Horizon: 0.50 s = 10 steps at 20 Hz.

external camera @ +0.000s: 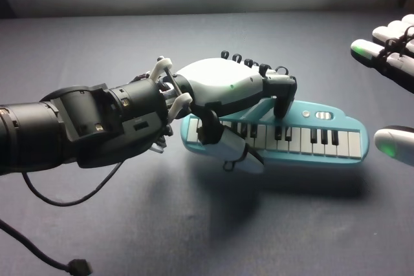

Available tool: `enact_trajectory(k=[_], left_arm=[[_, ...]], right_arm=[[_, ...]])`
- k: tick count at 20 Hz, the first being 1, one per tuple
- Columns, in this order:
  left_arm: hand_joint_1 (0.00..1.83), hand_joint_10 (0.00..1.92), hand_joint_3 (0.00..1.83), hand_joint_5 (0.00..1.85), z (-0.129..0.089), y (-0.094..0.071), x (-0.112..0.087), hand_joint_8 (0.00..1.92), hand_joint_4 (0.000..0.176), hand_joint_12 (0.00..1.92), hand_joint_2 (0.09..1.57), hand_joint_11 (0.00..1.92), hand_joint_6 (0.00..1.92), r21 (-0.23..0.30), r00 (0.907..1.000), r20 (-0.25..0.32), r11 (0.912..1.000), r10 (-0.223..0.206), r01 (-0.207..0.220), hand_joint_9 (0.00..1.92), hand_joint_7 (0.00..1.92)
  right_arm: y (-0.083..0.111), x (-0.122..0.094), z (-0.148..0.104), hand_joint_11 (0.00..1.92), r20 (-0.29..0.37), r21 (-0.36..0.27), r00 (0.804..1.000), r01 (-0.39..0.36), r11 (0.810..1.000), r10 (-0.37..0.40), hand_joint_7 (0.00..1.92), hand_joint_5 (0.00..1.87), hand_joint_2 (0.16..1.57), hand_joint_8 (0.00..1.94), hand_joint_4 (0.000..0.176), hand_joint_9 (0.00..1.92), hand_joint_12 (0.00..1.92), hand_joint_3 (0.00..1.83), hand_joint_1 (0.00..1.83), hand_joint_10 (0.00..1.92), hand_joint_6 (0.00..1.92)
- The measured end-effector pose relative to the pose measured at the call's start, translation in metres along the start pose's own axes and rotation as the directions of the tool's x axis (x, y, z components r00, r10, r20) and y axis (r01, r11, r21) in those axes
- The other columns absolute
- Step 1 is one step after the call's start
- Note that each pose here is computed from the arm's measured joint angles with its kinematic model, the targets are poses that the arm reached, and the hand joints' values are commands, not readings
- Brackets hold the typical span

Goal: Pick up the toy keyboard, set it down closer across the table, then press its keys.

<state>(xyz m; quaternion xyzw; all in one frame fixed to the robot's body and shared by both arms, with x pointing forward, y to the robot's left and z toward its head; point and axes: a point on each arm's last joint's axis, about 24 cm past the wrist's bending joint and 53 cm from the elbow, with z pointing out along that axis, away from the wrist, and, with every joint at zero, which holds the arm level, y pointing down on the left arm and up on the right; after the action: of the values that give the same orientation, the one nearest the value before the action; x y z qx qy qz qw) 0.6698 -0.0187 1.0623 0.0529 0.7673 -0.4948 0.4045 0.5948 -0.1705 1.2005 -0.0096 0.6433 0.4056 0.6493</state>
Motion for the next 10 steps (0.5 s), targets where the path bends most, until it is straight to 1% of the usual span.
enact_trajectory(k=[1, 2, 3, 5, 6, 8, 9, 10], left_arm=[[0.51, 0.29, 0.02, 0.05, 0.0009, -0.0009, 0.0025, 0.26, 0.128, 0.34, 1.06, 0.05, 0.27, 0.002, 0.9999, -0.007, 0.9999, 0.011, -0.011, 0.05, 0.05], [0.42, 0.06, 0.02, 0.01, 0.0025, -0.0019, 0.0058, 0.05, 0.153, 0.07, 1.01, 0.01, 0.05, 0.003, 0.9997, -0.015, 0.9999, 0.017, -0.017, 0.01, 0.01], [0.41, 0.01, 0.02, 0.00, 0.0044, -0.0017, 0.0088, 0.01, 0.159, 0.01, 1.00, 0.00, 0.01, 0.000, 0.9996, -0.023, 0.9998, 0.019, -0.019, 0.00, 0.00], [0.40, 0.00, 0.02, 0.00, 0.0061, -0.0067, 0.0087, 0.00, 0.160, 0.00, 0.99, 0.00, 0.00, 0.015, 0.9997, -0.019, 0.9998, 0.014, -0.014, 0.00, 0.00], [0.44, 0.00, 0.01, 0.00, 0.0063, -0.0082, 0.0079, 0.00, 0.175, 0.00, 0.98, 0.00, 0.00, 0.021, 0.9998, -0.015, 0.9997, 0.011, -0.011, 0.00, 0.00], [0.44, 0.00, 0.01, 0.00, 0.0063, -0.0066, 0.0083, 0.00, 0.176, 0.00, 0.97, 0.00, 0.00, 0.014, 0.9997, -0.017, 0.9998, 0.014, -0.014, 0.00, 0.00], [0.46, 0.00, 0.00, 0.00, 0.0062, -0.0057, 0.0089, 0.00, 0.176, 0.00, 0.95, 0.00, 0.00, 0.011, 0.9997, -0.020, 0.9998, 0.016, -0.016, 0.00, 0.00], [0.45, 0.00, 0.00, 0.00, 0.0060, -0.0056, 0.0084, 0.00, 0.176, 0.00, 0.94, 0.00, 0.00, 0.011, 0.9997, -0.019, 0.9998, 0.016, -0.016, 0.00, 0.00]], right_arm=[[-0.0003, -0.0005, 0.0000, 0.00, 0.001, 0.001, 1.000, 0.000, 1.000, 0.000, 0.00, 0.00, 1.30, 0.00, 0.122, 0.00, 0.00, 0.00, 0.00, 0.00, 0.00], [-0.0004, -0.0006, 0.0000, 0.00, 0.002, 0.002, 1.000, -0.001, 1.000, 0.001, 0.00, 0.00, 1.30, 0.00, 0.124, 0.00, 0.00, 0.00, 0.00, 0.00, 0.00], [-0.0002, -0.0007, 0.0000, 0.00, 0.003, 0.001, 1.000, 0.000, 1.000, 0.000, 0.00, 0.00, 1.30, 0.00, 0.124, 0.00, 0.00, 0.00, 0.00, 0.00, 0.00], [-0.0004, 0.0000, -0.0005, 0.00, 0.000, 0.001, 1.000, 0.001, 1.000, -0.001, 0.00, 0.00, 1.30, 0.00, 0.124, 0.00, 0.00, 0.00, 0.00, 0.00, 0.00], [-0.0006, 0.0000, -0.0005, 0.00, 0.000, 0.002, 1.000, 0.000, 1.000, 0.000, 0.00, 0.00, 1.30, 0.00, 0.132, 0.00, 0.00, 0.00, 0.00, 0.00, 0.00], [-0.0008, -0.0004, -0.0006, 0.00, 0.001, 0.002, 1.000, 0.001, 1.000, -0.001, 0.00, 0.00, 1.30, 0.00, 0.134, 0.00, 0.00, 0.00, 0.00, 0.00, 0.00], [-0.0009, -0.0002, -0.0008, 0.00, 0.000, 0.002, 1.000, 0.001, 1.000, -0.001, 0.00, 0.00, 1.30, 0.00, 0.126, 0.00, 0.00, 0.00, 0.00, 0.00, 0.00], [-0.0008, -0.0001, -0.0008, 0.00, 0.000, 0.002, 1.000, 0.001, 1.000, -0.001, 0.00, 0.00, 1.30, 0.00, 0.126, 0.00, 0.00, 0.00, 0.00, 0.00, 0.00]])
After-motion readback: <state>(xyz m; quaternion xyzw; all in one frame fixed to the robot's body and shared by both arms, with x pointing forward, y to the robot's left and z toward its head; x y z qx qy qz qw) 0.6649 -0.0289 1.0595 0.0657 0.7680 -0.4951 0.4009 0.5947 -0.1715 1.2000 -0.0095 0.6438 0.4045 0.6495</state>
